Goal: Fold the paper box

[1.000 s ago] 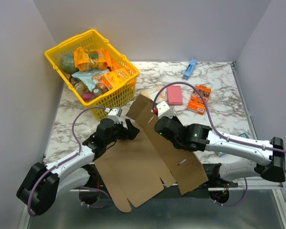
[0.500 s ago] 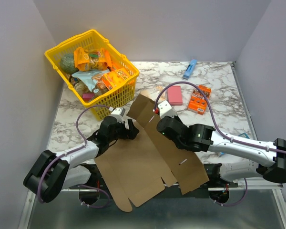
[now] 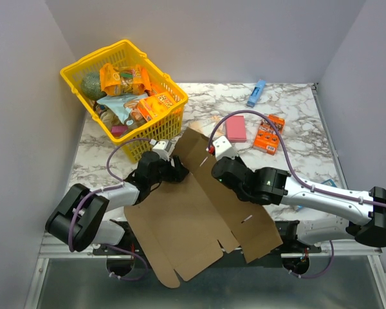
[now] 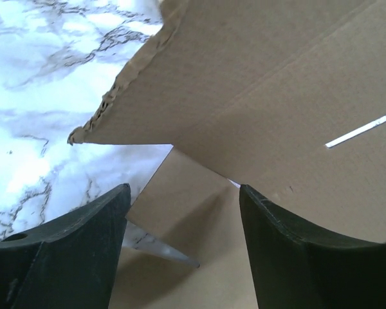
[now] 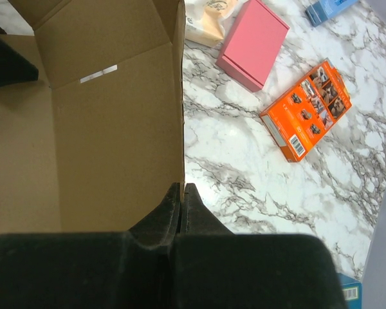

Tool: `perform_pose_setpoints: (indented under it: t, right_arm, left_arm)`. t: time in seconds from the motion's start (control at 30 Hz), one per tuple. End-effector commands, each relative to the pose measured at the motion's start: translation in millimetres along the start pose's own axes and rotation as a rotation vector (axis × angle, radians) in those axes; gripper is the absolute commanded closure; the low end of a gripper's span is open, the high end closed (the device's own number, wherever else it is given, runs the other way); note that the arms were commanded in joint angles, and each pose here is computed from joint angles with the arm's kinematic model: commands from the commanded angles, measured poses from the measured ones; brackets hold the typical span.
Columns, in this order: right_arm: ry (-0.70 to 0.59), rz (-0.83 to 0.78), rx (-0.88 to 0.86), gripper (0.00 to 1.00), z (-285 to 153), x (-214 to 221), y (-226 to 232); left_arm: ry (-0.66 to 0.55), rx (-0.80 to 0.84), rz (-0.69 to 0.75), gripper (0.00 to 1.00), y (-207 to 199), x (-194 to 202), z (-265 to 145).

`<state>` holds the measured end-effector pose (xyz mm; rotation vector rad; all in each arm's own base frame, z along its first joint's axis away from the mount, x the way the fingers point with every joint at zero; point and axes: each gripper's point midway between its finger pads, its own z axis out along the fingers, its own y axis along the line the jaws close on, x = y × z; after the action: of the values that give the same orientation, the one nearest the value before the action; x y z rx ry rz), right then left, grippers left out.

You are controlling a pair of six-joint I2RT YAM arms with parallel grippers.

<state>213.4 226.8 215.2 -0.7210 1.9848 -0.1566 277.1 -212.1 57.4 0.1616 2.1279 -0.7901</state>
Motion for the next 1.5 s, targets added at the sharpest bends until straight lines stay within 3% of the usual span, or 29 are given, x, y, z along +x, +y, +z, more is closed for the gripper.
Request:
perform_pose_setpoints:
  t: [0.0,0.1,0.5,0.73,1.47]
  right_arm:
    - [-0.016,0.017,-0.003,0.99,-3.7,-7.5,-0.2]
    - [-0.012,0.013,0.002,0.99,-2.0,-8.6,1.0]
    - [0.045,0.015,0.116,0.99,11.4,-13.1,1.5]
    - [0.126,0.108,0.219,0.99,18.0,-4.9,-21.6]
    - [0.208,0.134,0.311,0.99,19.2,13.0,-46.7]
  left_arm:
    - [-0.033,0.101,0.004,0.31,-18.5,-13.8,2.4]
    - [-0.025,0.121,-0.004,0.45,-22.2,-11.0,0.9]
    - [-0.004,0.186,-0.034,0.82,-41.1,2.6,-8.4]
    - [-0.009,0.118,-0.034,0.97,-25.6,16.4,-17.4]
    - [-0.095,-0.095,-0.144,1.0,13.1,25.7,-38.6]
